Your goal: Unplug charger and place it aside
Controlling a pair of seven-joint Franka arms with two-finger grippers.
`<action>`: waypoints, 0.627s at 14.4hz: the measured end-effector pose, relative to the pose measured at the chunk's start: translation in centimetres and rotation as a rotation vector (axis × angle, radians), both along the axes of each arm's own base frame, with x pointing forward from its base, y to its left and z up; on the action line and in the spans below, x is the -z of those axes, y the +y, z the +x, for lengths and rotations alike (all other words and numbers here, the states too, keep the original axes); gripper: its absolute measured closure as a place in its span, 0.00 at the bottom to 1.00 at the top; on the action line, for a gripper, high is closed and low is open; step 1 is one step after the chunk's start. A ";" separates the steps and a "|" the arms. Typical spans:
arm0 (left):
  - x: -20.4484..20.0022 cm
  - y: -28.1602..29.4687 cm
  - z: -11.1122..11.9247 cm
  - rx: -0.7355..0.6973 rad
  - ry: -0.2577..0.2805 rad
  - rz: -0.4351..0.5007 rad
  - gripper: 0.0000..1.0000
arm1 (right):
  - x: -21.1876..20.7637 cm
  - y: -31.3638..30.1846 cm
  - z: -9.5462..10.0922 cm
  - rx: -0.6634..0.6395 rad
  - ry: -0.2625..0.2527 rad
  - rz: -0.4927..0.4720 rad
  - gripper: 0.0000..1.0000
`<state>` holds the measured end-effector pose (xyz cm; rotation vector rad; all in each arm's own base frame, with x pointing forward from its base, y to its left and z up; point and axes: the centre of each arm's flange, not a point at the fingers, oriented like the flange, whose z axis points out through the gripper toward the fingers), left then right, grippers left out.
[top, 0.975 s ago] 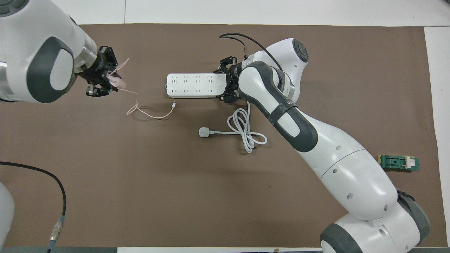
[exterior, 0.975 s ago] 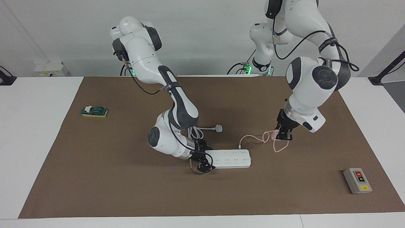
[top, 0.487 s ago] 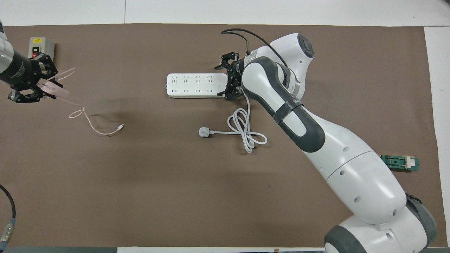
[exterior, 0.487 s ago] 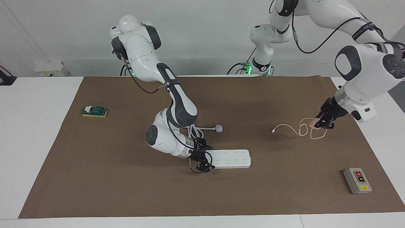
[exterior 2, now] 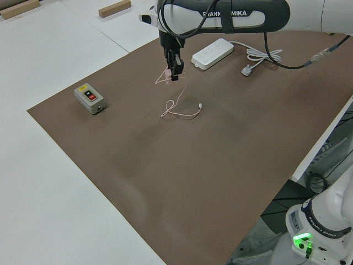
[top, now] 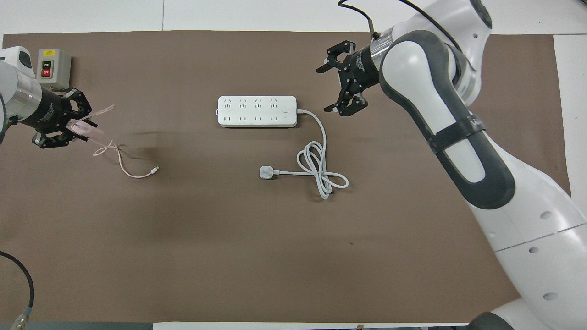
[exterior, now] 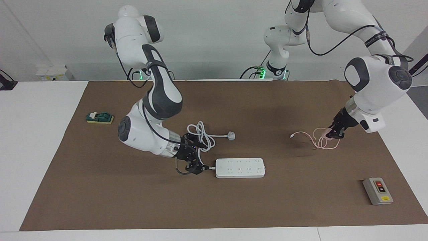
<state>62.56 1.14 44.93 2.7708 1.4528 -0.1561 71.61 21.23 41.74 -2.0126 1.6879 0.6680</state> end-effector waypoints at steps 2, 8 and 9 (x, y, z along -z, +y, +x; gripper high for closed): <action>-0.4 0.1 -0.3 0.019 -0.007 -0.002 0.56 | -3.6 -2.5 -1.1 -0.102 -0.038 -0.063 0.00; -4.7 0.1 -0.7 0.224 -0.031 -0.019 0.00 | -14.0 -13.4 -6.3 -0.739 -0.300 -0.249 0.00; -5.9 0.0 -0.9 0.284 -0.028 -0.025 0.00 | -14.9 -14.7 -6.8 -0.844 -0.338 -0.276 0.00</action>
